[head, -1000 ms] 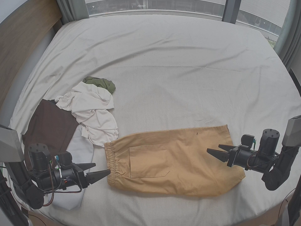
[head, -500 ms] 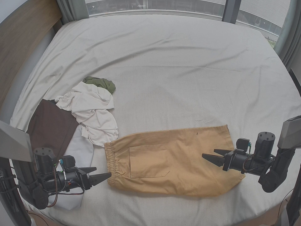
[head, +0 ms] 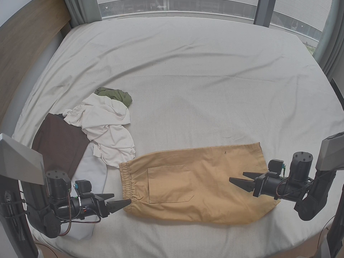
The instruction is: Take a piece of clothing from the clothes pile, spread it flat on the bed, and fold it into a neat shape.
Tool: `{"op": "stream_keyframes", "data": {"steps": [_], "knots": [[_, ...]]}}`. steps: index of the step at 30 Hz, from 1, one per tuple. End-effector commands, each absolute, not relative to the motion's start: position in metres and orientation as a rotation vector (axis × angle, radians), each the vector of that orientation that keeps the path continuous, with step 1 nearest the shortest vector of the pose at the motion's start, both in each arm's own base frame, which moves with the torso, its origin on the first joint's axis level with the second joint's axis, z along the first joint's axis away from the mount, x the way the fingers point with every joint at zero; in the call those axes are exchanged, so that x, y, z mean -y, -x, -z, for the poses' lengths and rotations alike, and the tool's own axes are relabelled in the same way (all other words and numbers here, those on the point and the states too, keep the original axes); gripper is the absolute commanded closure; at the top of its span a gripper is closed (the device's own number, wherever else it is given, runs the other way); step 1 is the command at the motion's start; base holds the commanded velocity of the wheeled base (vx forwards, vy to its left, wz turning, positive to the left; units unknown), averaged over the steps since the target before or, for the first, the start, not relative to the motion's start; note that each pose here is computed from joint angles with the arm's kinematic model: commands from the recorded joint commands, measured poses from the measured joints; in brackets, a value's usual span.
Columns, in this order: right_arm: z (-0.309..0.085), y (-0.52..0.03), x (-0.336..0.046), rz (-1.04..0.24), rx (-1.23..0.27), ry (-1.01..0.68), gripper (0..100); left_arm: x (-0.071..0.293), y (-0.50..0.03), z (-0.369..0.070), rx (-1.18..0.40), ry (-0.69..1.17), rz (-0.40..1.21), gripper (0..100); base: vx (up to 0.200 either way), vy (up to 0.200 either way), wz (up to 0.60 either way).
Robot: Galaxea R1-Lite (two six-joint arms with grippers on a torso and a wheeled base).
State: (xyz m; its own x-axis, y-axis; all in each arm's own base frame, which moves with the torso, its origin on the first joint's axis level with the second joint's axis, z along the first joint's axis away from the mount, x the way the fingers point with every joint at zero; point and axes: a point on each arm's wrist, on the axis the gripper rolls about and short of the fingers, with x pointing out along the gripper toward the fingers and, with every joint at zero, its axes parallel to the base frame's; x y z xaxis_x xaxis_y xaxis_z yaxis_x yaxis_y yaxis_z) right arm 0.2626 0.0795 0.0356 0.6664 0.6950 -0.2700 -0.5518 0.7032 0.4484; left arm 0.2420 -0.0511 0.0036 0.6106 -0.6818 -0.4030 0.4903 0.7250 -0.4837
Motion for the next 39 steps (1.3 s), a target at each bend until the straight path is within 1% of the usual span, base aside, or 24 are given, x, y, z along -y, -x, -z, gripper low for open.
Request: {"op": "stream_keyframes", "data": {"steps": [1, 7, 14, 24, 28, 39], "knots": [[-0.034, -0.262, -0.081, -0.725, -0.450, -0.343, 0, 0.057, -0.250, 0.008, -0.626, 0.339, 0.687, 0, 0.000, 0.000, 0.00], [-0.035, -0.263, -0.081, -0.722, -0.446, -0.345, 0, 0.074, -0.254, 0.020, -0.654, 0.318, 0.643, 0, 0.000, 0.000, 0.00], [-0.037, -0.261, -0.080, -0.724, -0.441, -0.343, 0, 0.085, -0.261, 0.020, -0.646, 0.347, 0.649, 0, 0.000, 0.000, 0.00], [-0.037, -0.261, -0.081, -0.726, -0.444, -0.344, 0, 0.104, -0.276, 0.012, -0.623, 0.483, 0.648, 0, 0.000, 0.000, 0.00], [-0.038, -0.261, -0.081, -0.727, -0.441, -0.343, 0, 0.114, -0.276, 0.012, -0.621, 0.493, 0.656, 0, 0.000, 0.000, 0.00], [-0.037, -0.260, -0.082, -0.729, -0.445, -0.343, 0, 0.117, -0.282, 0.007, -0.597, 0.543, 0.601, 0, 0.000, 0.000, 0.00]]}}
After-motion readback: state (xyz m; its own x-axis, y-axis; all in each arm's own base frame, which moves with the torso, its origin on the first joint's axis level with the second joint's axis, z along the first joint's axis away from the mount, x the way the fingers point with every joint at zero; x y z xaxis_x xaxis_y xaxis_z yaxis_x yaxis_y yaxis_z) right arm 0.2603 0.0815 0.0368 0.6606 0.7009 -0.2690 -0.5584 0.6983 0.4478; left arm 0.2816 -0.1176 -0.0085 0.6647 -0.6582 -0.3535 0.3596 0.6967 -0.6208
